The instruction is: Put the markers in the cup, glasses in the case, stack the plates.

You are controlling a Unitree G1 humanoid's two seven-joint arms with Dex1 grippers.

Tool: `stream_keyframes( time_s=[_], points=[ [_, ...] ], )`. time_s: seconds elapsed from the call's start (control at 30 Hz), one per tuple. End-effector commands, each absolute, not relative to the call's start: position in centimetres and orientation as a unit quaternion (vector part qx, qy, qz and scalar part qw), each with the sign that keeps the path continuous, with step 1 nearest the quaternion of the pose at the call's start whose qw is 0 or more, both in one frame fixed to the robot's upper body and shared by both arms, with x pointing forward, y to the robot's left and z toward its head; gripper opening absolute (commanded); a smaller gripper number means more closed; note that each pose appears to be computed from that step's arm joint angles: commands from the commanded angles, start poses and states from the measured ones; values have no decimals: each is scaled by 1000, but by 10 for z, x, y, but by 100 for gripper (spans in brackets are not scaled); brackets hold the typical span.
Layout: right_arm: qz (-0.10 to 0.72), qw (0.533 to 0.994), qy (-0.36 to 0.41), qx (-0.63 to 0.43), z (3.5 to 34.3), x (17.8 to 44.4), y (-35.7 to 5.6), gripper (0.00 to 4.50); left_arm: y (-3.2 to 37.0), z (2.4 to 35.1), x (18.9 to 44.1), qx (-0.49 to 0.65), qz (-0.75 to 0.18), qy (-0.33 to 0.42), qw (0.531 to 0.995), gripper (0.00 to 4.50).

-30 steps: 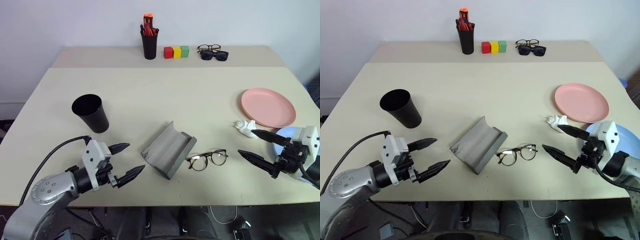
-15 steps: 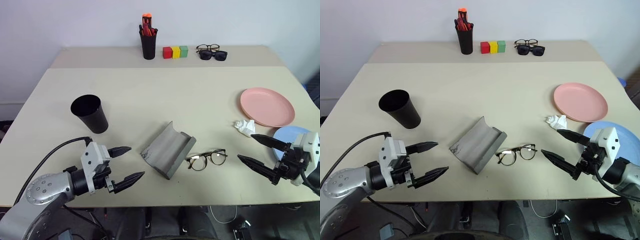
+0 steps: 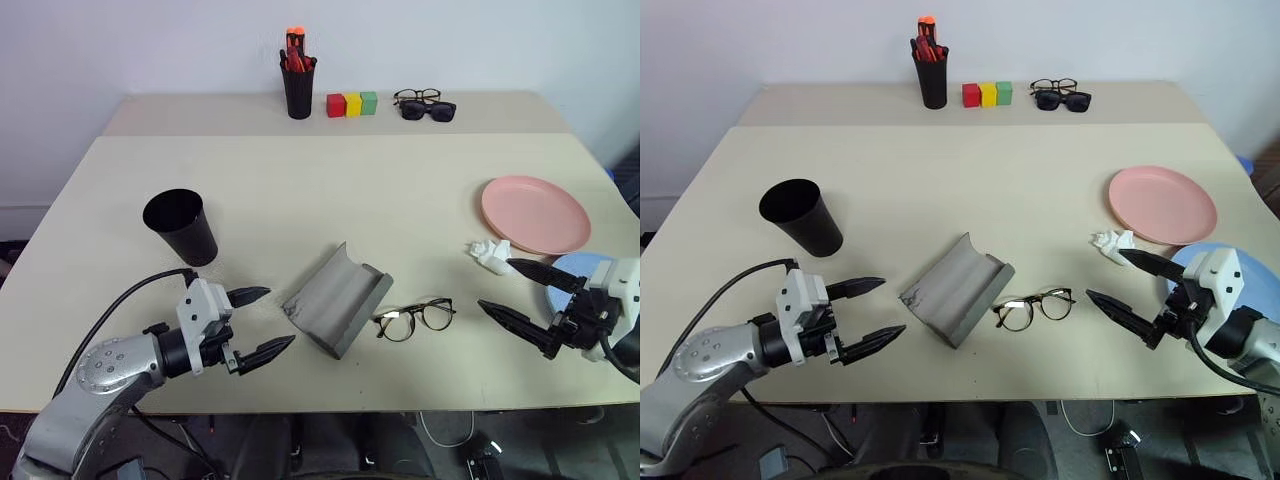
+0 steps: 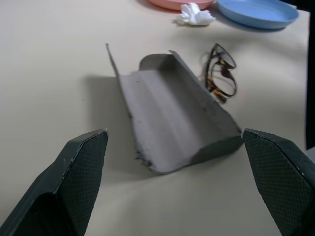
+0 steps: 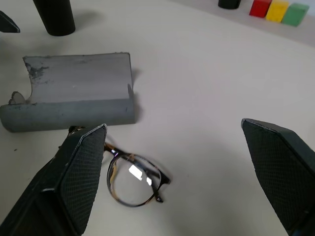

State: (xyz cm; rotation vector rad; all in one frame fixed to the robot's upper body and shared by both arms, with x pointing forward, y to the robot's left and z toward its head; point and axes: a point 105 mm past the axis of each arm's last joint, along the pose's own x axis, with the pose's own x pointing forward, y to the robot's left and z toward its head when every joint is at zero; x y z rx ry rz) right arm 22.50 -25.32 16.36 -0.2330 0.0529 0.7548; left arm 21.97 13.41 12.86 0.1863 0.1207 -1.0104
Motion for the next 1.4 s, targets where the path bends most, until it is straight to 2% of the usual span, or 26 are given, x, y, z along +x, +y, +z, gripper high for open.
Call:
stream_keyframes(
  time_s=[0.03,0.73,0.9,1.4],
  points=[
    [369,921,13,-125,167,228,-253,450,133,132,222,97,-486,39,867,446],
    [359,925,21,-125,160,246,-263,450,144,128,239,82,-438,15,895,446],
    [363,923,23,-125,161,244,-263,450,142,124,232,80,-451,21,889,446],
    [364,922,12,-128,167,247,-259,450,138,121,237,85,-449,8,889,446]
  ],
)
